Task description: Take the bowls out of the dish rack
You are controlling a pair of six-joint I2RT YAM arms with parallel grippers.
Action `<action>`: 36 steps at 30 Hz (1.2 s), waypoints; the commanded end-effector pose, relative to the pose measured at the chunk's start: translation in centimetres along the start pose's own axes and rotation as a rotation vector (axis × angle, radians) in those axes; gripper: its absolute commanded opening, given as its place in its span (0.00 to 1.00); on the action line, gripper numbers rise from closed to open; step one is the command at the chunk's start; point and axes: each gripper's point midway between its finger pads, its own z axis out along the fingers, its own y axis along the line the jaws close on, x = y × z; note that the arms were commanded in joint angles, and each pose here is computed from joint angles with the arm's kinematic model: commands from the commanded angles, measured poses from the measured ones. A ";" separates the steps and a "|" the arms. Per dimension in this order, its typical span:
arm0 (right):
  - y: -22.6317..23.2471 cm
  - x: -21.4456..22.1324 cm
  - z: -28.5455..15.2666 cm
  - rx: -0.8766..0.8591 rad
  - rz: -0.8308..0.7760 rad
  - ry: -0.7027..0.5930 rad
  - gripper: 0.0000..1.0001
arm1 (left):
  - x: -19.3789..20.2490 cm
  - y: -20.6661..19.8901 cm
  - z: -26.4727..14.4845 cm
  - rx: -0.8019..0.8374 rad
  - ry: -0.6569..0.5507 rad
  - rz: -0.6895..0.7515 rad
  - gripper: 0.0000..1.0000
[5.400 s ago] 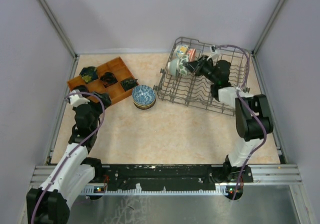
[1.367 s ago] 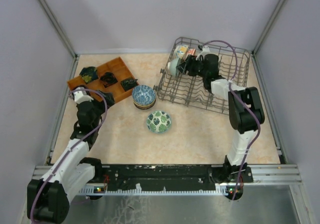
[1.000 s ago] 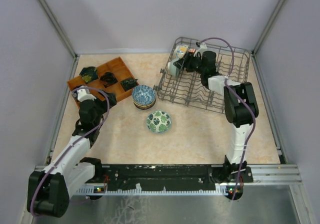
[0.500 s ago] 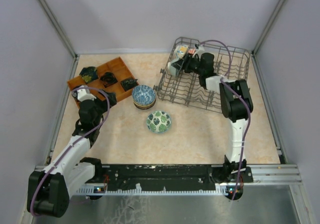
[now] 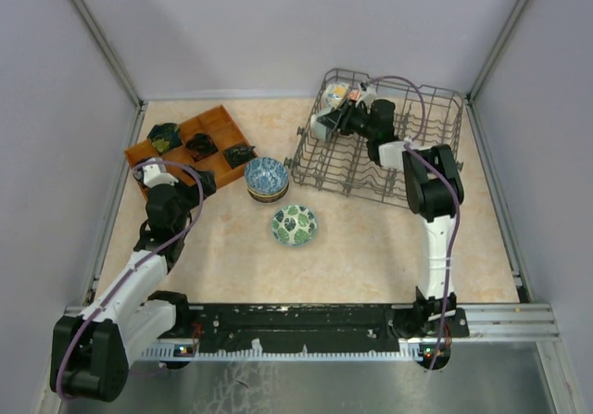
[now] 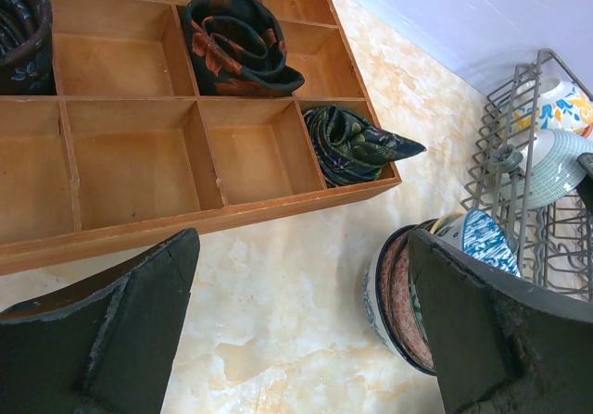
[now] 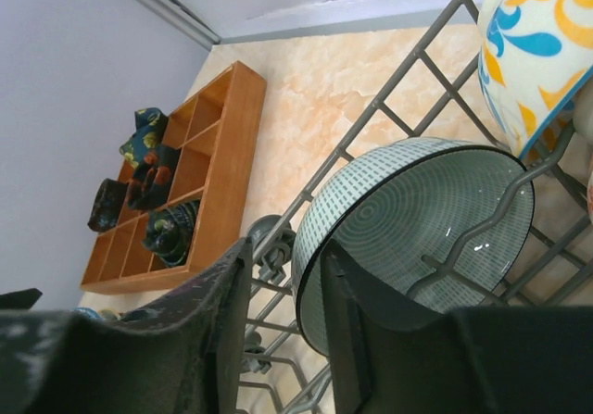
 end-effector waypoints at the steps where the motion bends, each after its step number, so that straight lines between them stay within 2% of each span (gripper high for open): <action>1: 1.3 -3.0 0.5 -0.072 -0.047 -0.072 0.31 | -1.4 -0.6 0.2 0.013 -0.042 0.000 0.99; 9: 0.9 -2.7 0.7 -0.076 -0.033 -0.072 0.21 | -1.4 -0.5 0.3 0.011 -0.043 0.000 0.99; 12: 1.0 -2.7 0.7 -0.082 -0.027 -0.076 0.12 | -1.4 -0.5 0.3 0.010 -0.042 -0.001 0.99; 18: 1.6 -3.5 0.3 -0.110 -0.023 -0.098 0.00 | -1.4 -0.5 0.3 0.010 -0.042 -0.001 0.99; 36: 10.7 -8.4 -3.9 -0.292 -0.090 -0.206 0.00 | -2.0 -0.7 -0.4 0.018 -0.060 -0.011 0.99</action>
